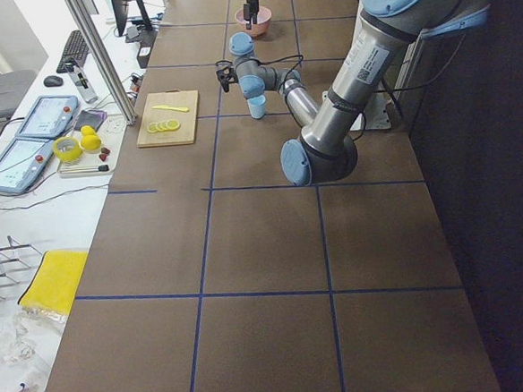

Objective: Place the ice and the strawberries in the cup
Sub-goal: 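Carry the strawberry with the left gripper over the light-blue cup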

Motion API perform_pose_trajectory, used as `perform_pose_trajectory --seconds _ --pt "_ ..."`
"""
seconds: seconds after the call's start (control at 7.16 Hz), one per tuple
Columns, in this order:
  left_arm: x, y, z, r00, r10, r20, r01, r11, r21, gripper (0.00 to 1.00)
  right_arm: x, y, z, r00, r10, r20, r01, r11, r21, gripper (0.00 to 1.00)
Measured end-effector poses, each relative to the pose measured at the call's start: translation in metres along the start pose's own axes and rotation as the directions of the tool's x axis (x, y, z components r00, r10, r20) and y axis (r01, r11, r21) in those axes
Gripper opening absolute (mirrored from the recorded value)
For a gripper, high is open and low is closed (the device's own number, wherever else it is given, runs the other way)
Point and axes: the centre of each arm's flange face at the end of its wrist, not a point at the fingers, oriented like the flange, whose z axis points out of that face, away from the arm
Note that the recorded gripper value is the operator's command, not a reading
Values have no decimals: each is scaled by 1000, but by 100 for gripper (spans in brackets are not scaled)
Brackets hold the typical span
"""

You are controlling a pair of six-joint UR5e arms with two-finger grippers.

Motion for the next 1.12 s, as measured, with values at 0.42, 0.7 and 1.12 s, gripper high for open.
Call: perform_pose_trajectory --seconds 0.42,0.7,1.12 --pt "3 8 15 1000 -7 14 7 1000 4 9 3 -1 1 1000 4 -6 -4 1000 5 100" --pt "-19 6 16 1000 -12 29 12 1000 4 24 4 -1 1 1000 4 -7 -4 1000 6 100" --pt "-21 15 20 999 -8 32 8 1000 -7 68 4 -1 1 1000 4 -7 -4 1000 6 100"
